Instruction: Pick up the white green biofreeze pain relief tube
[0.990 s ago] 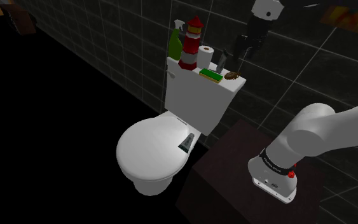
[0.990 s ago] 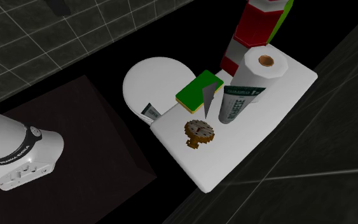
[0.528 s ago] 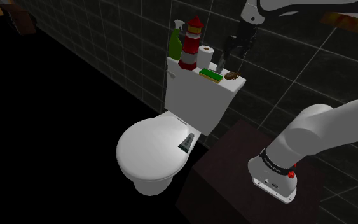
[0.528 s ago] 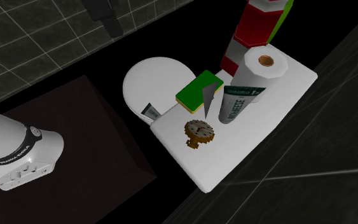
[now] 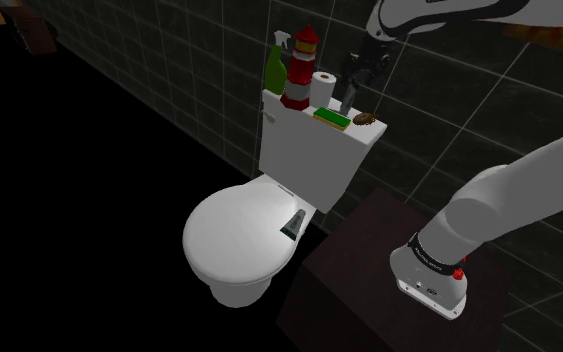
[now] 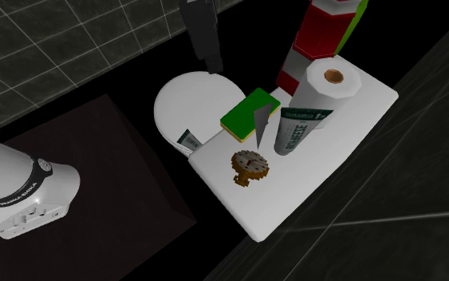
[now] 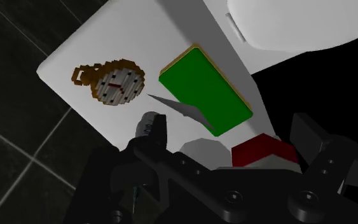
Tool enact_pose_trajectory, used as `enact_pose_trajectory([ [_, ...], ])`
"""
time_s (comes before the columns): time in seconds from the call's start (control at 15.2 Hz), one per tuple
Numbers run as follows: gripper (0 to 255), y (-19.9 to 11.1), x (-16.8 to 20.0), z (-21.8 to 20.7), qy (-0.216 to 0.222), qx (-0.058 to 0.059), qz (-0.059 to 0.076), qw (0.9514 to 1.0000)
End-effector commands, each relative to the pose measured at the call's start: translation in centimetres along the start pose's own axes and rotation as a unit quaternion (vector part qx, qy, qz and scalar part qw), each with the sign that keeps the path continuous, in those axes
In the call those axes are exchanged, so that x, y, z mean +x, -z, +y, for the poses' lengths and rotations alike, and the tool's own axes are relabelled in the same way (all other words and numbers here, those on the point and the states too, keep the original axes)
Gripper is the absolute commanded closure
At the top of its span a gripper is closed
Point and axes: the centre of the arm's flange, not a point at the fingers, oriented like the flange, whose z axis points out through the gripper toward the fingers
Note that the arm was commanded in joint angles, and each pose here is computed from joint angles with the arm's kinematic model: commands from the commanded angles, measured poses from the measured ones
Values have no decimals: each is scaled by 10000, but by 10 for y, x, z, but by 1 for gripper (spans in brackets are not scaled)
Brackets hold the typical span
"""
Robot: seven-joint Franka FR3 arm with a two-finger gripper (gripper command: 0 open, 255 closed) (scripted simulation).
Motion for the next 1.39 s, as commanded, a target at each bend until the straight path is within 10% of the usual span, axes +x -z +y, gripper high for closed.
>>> enact_pose_trajectory([
  [0.0,0,-12,19,12,-187,-48,99,9998],
  [0.79,0,-63,128,84,-1287,-320,645,9891],
  [1.32,0,-102,120,83,-1287,-320,645,9891],
])
